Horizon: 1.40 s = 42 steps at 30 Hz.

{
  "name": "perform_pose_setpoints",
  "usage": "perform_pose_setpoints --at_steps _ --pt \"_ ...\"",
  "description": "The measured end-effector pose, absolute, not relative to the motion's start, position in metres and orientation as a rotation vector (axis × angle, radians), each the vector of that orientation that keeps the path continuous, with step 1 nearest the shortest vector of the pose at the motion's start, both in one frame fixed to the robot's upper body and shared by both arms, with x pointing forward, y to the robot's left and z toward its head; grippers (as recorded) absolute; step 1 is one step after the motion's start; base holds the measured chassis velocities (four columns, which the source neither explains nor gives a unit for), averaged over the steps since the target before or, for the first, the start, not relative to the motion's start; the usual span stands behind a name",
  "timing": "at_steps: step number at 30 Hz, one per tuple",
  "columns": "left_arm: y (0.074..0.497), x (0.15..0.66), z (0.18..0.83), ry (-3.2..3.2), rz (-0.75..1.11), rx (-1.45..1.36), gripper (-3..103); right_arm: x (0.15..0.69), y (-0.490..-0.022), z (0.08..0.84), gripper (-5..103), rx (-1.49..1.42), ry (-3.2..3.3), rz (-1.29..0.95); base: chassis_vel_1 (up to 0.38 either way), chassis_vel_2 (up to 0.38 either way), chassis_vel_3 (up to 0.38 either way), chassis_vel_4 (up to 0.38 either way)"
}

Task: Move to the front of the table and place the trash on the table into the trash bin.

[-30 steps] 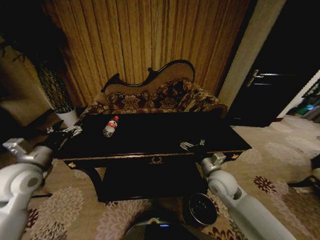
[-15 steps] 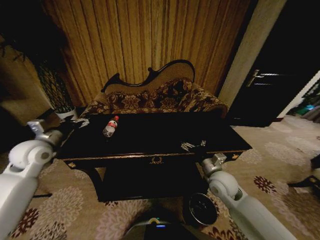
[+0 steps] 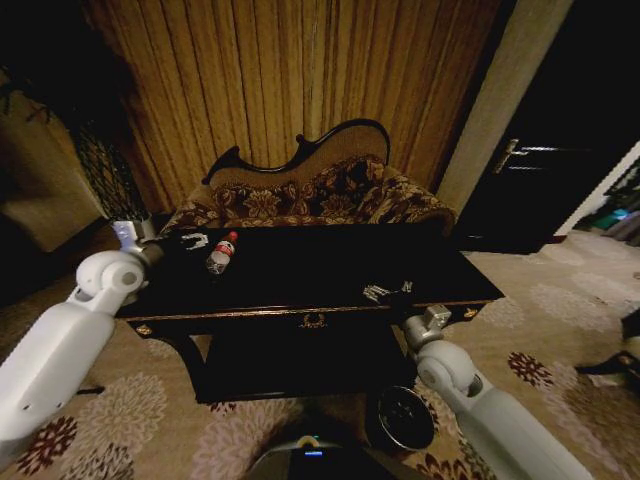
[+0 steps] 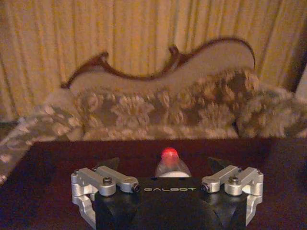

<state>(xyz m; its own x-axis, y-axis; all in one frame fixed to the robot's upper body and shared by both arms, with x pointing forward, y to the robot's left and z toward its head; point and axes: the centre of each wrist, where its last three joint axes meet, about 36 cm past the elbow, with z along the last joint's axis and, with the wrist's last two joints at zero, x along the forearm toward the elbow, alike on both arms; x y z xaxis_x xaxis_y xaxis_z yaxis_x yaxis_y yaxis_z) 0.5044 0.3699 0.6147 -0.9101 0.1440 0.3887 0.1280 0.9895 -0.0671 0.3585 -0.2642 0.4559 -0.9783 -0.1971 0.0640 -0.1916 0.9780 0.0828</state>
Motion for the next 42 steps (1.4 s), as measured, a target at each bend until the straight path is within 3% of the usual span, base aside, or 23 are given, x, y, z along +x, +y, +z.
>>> perform_pose_setpoints --at_steps 14,42 --pt "0.345 0.529 0.608 -2.68 -0.056 -0.214 100 0.36 -0.263 0.451 100 0.291 -3.047 -0.115 0.0 0.0 0.0 0.0" --pt "0.351 0.524 0.575 -2.611 0.001 -0.22 100 0.362 -0.263 0.448 100 0.293 -3.043 -0.114 0.0 0.0 0.0 0.0"
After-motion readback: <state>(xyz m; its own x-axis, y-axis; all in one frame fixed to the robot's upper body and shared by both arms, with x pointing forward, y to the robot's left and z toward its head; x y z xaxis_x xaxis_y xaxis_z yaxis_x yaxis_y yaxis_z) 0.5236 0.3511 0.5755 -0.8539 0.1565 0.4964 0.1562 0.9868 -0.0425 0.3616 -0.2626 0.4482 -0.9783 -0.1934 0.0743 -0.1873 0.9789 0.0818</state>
